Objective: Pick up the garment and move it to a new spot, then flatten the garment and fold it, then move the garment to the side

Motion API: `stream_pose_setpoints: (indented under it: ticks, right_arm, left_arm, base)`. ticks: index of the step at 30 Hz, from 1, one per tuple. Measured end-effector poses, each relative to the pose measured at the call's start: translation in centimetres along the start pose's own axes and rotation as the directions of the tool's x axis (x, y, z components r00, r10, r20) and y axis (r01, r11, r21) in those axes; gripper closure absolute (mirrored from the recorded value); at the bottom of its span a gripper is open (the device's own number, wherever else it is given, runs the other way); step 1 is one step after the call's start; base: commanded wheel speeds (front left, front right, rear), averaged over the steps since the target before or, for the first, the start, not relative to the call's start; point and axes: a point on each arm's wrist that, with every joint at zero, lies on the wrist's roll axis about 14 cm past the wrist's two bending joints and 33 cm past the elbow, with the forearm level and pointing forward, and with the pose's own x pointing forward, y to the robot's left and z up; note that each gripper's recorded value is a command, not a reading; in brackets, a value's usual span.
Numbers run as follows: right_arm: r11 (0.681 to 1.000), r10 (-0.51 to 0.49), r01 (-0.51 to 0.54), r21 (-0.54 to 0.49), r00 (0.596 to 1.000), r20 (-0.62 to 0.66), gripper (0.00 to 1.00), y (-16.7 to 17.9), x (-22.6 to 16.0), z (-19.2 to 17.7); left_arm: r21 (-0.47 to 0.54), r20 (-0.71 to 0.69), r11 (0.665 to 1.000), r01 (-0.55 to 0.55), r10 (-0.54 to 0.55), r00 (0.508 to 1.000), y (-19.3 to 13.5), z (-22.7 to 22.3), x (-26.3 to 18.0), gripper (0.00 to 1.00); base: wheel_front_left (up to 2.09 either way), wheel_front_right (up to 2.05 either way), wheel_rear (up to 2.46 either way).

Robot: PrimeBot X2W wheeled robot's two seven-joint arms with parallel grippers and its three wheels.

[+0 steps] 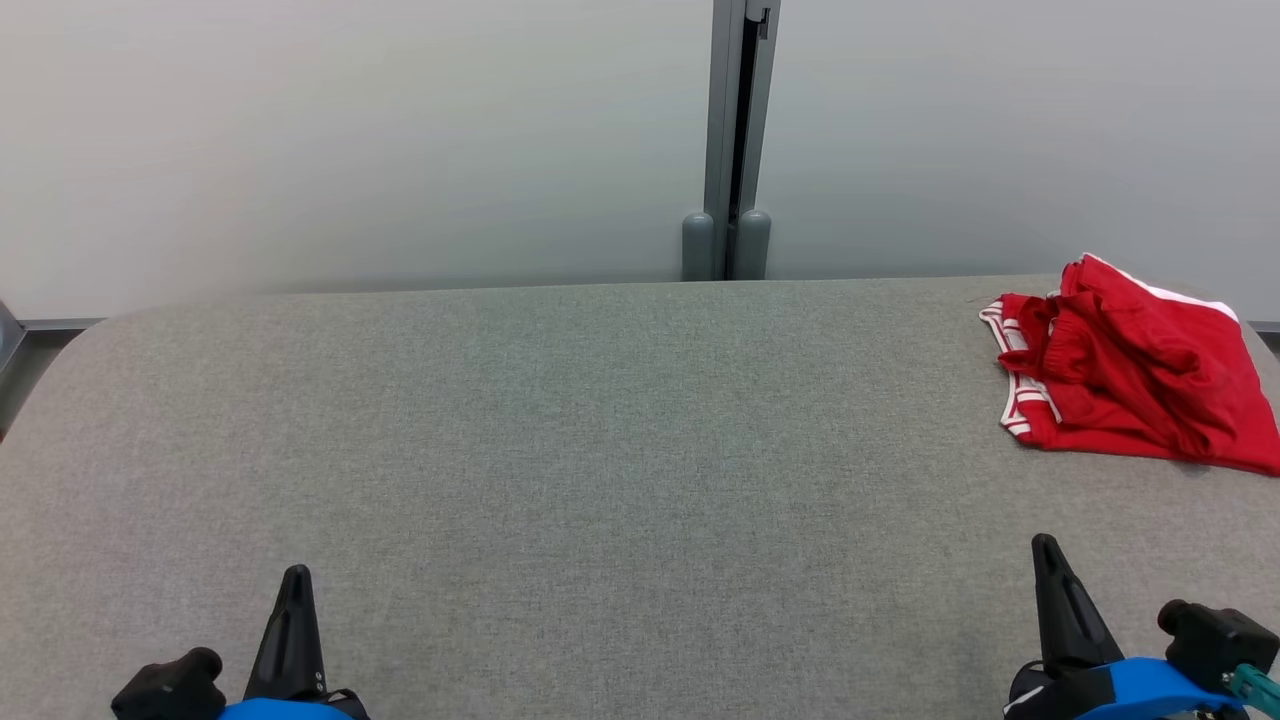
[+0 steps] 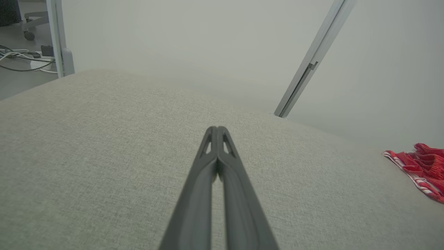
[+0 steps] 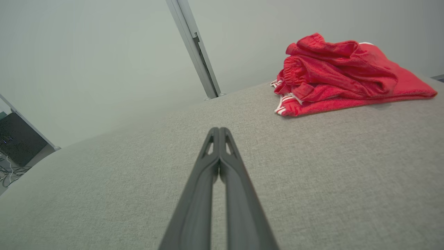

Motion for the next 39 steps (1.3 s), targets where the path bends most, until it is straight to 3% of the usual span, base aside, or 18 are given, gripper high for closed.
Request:
stream_pose_setpoints:
  ticks: [8,19,39]
  right_arm:
    - [0.99,-0.022,0.022,0.136,1.0,-0.001,1.0,-0.3,0.2,0.2]
    - [0.952,-0.041,0.043,0.302,0.999,-0.01,1.0,-0.6,0.5,0.4]
    - [0.832,-0.047,0.048,0.553,0.999,-0.015,1.0,-0.6,1.1,1.0]
  left_arm:
    - [-0.141,0.007,0.99,-0.022,0.023,1.0,0.2,0.5,0.5,1.0]
    - [-0.31,0.007,0.95,-0.032,0.036,0.999,0.3,1.0,1.1,1.0]
    - [-0.564,0.01,0.825,-0.026,0.038,0.999,0.1,2.0,2.2,1.0]
  base:
    - [0.0,0.0,0.0]
    - [0.0,0.0,0.0]
    - [0.0,0.0,0.0]
